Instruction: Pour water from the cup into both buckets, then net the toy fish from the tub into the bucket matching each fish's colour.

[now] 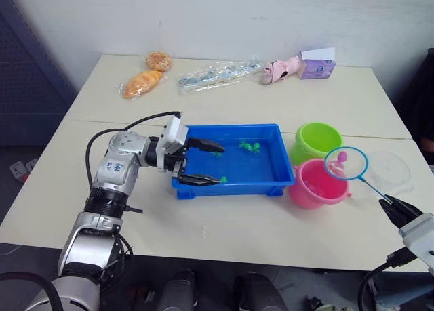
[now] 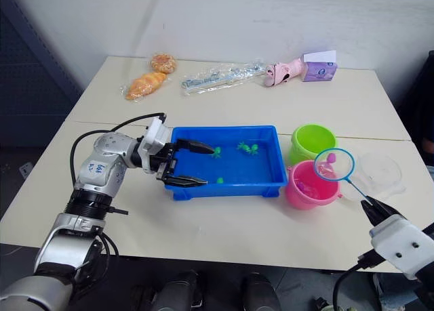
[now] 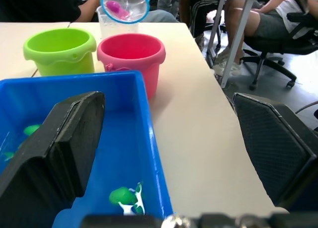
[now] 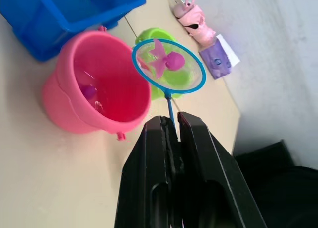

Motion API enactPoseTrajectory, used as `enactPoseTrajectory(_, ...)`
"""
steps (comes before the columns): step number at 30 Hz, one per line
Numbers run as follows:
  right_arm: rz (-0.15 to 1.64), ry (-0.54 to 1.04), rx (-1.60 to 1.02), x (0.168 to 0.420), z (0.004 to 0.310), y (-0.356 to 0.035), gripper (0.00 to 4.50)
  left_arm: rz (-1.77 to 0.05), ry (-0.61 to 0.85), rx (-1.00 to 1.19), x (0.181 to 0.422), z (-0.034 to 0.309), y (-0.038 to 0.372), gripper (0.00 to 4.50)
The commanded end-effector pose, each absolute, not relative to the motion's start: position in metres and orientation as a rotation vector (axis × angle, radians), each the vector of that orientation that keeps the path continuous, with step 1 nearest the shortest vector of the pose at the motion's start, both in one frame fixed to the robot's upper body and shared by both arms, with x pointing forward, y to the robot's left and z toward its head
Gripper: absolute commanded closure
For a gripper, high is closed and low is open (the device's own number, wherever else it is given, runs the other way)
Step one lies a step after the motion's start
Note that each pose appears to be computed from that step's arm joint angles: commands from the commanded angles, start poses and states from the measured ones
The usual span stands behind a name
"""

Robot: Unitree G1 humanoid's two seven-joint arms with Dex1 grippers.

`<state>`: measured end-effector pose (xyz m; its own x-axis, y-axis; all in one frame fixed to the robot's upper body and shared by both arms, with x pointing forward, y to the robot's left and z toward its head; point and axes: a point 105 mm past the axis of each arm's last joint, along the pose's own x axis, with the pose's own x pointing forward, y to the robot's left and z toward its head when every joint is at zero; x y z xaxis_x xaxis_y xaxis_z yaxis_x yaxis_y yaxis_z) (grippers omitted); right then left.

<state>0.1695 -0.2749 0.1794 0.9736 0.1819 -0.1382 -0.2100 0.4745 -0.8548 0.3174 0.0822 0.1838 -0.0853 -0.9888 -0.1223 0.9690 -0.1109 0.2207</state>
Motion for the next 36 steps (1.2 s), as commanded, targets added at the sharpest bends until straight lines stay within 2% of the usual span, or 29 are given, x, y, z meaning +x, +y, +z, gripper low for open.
enactPoseTrajectory(1, 0.236, 0.021, -1.198, 0.165, 0.17, -0.281, 4.5, -1.66, -0.135, 0.274, 0.313, 0.191, 0.08, 0.06)
enactPoseTrajectory(6, 0.301, -0.017, -1.485, 0.166, 0.154, -0.283, 4.5, -1.662, -0.143, 0.245, 0.309, 0.19, 0.076, 0.06)
enactPoseTrajectory(10, 0.211, -0.066, -1.57, 0.167, 0.159, -0.292, 4.5, -1.662, -0.155, 0.224, 0.306, 0.19, 0.073, 0.06)
enactPoseTrajectory(15, 0.201, -0.123, -1.714, 0.167, 0.158, -0.287, 4.5, -1.645, -0.168, 0.188, 0.306, 0.189, 0.07, 0.06)
enactPoseTrajectory(27, 0.232, -0.182, -1.836, 0.175, 0.15, -0.301, 4.5, -1.641, -0.166, 0.16, 0.305, 0.188, 0.065, 0.06)
enactPoseTrajectory(36, 0.16, -0.197, -1.879, 0.178, 0.156, -0.318, 4.5, -1.641, -0.17, 0.151, 0.304, 0.19, 0.063, 0.06)
